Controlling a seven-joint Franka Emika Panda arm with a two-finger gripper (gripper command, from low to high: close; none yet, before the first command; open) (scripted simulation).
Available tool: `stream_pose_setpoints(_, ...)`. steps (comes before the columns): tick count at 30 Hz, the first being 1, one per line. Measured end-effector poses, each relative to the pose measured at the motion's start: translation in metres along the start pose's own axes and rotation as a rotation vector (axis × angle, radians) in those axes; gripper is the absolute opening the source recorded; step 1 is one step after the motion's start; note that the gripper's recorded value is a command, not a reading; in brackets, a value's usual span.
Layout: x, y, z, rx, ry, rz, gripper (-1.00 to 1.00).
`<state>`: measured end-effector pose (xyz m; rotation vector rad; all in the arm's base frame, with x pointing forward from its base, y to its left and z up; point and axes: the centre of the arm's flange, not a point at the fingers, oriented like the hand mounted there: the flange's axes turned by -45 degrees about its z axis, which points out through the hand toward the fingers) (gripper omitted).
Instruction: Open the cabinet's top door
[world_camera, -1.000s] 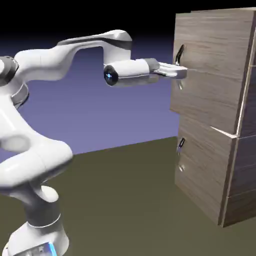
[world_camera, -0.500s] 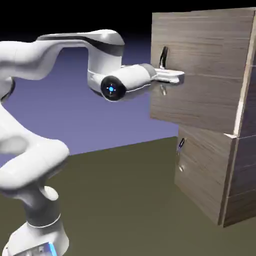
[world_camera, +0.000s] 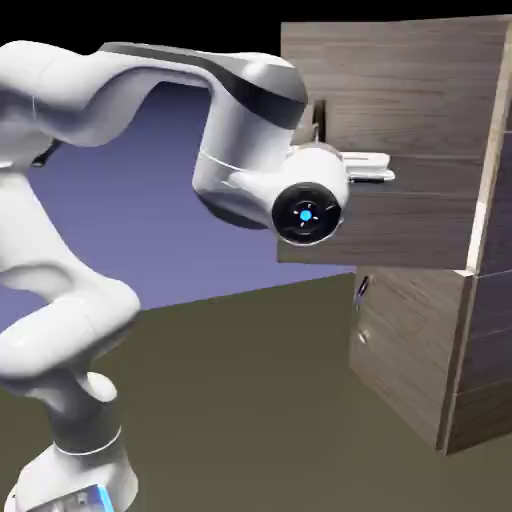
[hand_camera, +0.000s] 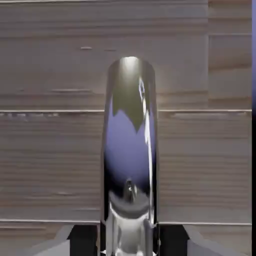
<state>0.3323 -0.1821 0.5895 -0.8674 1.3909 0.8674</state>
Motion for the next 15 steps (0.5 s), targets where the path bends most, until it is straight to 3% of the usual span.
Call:
stream_pose_setpoints(14, 0.0, -0.072, -0.082, -0.379, 0.0, 0.0, -1.0)
stream_pose_setpoints(15, 0.0, -0.075, -0.084, -0.395, 0.0, 0.0, 1.0)
